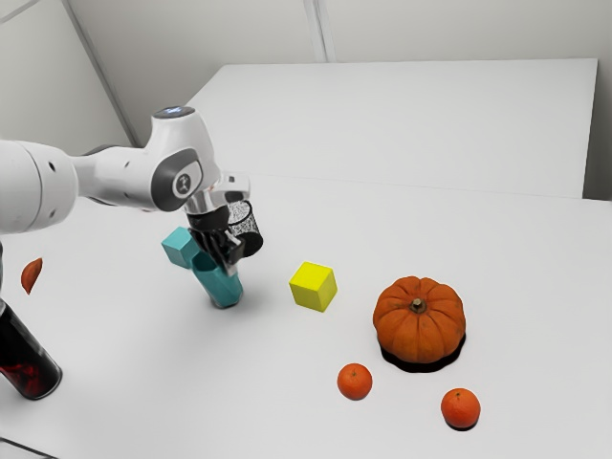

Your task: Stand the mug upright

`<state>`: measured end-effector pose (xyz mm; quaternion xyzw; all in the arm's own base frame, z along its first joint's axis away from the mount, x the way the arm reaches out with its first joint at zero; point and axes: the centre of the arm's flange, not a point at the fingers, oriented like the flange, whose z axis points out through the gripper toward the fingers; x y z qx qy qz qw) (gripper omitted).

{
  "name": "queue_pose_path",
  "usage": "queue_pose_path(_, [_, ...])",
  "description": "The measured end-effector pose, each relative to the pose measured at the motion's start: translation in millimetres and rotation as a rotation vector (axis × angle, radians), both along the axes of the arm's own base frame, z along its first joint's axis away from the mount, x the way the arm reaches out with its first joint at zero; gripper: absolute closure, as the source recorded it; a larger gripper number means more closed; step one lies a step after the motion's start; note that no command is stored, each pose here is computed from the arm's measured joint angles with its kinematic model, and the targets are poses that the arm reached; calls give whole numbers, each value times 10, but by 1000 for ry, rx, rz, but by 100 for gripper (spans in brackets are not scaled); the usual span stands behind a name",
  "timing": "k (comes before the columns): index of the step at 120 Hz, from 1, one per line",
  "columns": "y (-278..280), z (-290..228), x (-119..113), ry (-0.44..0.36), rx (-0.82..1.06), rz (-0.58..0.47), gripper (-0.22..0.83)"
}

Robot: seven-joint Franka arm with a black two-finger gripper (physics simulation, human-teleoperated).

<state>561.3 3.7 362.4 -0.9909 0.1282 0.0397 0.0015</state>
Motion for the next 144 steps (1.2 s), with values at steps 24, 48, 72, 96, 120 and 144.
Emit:
queue_pose_path(24, [-49, 459, 48, -80, 5, 37, 22])
queue_pose_path(48, [-105, 1404, 338, -158, -21, 69, 9])
queue_pose_path(72, [-45, 2231, 523, -186, -48, 100, 3])
queue_pose_path(96, [-97, 2437, 470, -134, -63, 106, 1])
queue_pose_path(120, [-75, 2410, 417, -87, -65, 120, 1])
queue_pose_path(144, [-68, 2403, 393, -69, -65, 128, 0])
